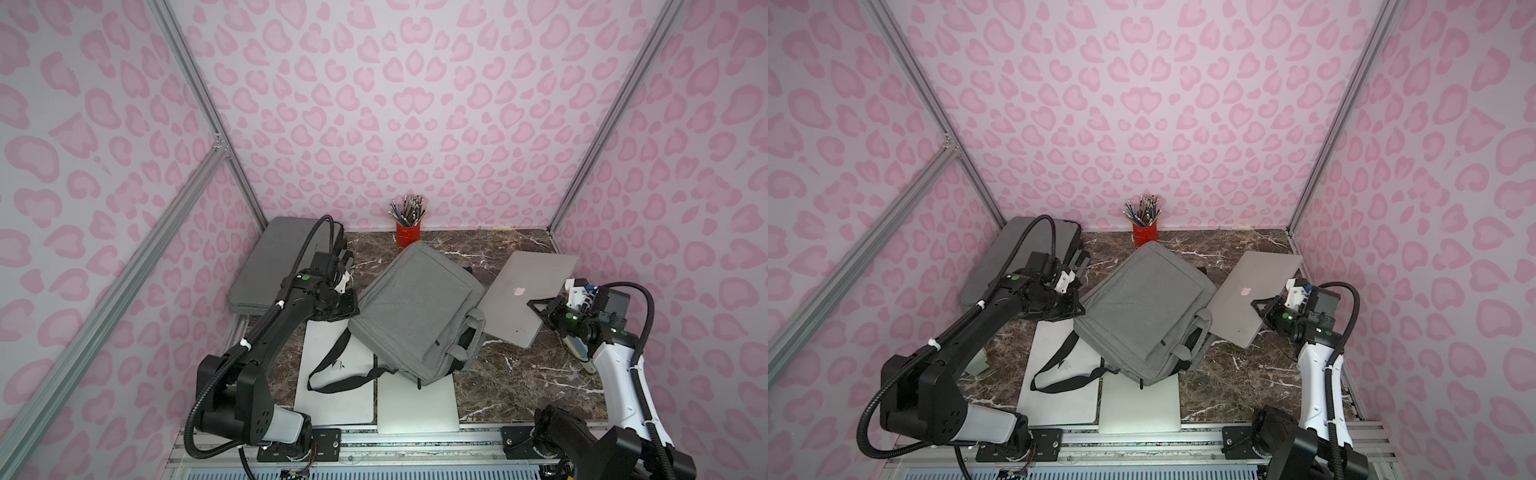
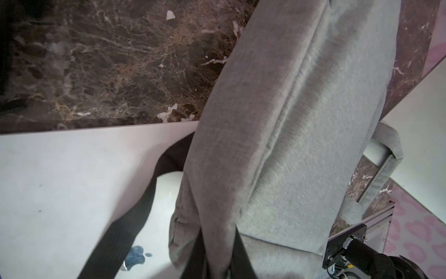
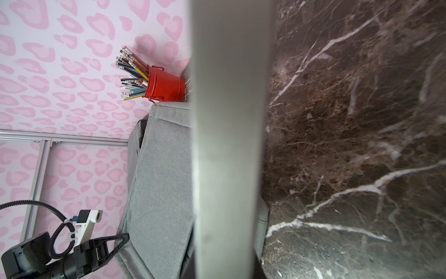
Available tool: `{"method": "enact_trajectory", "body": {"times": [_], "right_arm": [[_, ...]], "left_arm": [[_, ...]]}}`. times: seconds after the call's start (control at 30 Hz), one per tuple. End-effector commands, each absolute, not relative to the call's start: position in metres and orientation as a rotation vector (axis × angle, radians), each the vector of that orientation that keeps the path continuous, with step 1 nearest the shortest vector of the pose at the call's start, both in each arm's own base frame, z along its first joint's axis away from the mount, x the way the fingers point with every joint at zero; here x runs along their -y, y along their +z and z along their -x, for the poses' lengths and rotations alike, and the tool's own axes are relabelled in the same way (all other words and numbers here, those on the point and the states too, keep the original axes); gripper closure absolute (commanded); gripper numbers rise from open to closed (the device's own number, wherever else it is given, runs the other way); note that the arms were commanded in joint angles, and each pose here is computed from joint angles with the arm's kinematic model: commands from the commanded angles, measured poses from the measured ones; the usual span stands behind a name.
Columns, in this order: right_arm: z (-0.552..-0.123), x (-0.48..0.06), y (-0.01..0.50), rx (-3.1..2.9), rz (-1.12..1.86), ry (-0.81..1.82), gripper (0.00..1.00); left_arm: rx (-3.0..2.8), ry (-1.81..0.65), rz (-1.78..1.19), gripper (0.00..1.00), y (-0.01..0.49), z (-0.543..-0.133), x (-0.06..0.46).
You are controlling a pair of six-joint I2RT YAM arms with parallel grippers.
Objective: Open the zippered laptop bag and take out the laptop
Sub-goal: Pick up the zippered laptop bag from the center of the board, then place the zippered laptop bag in the zippered laptop bag.
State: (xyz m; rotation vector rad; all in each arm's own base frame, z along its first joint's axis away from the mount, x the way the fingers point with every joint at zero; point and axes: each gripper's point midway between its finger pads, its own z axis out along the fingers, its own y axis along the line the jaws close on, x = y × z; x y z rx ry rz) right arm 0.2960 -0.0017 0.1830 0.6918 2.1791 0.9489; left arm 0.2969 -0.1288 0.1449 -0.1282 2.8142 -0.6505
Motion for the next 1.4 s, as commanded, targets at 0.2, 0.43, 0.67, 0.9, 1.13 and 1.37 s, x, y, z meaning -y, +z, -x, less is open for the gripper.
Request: {"method": "enact_trajectory", "body": {"times": [0.2,0.43,0.67,0.9,1.13,1.37], "right_arm": [[-0.313,-0.012,0.208,-2.089,-0.522,1.030,1.00],[-0.317,-0.021,0.206,-2.095,-0.500,1.057,1.00],[-0.316,-0.033,0.196,-2.109,-0.488,1.091,1.00],[-0.316,-0.034,0.196,-2.112,-0.481,1.092,1.00],[-0.317,-0.034,0.193,-2.114,-0.486,1.095,1.00],[-0.319,-0.034,0.192,-2.115,-0.492,1.095,1.00]], "left_arm": [[-2.705,-0.601,0.337,0.98,0.176,-0.291,0.081],[-2.543,-0.577,0.522,0.98,0.198,-0.312,0.033],[-2.432,-0.541,0.563,0.98,0.220,-0.344,0.009],[-2.380,-0.525,0.570,0.98,0.240,-0.369,-0.021],[-2.328,-0.486,0.543,0.98,0.269,-0.391,-0.042],[-2.220,-0.450,0.643,0.98,0.296,-0.390,-0.098]]}}
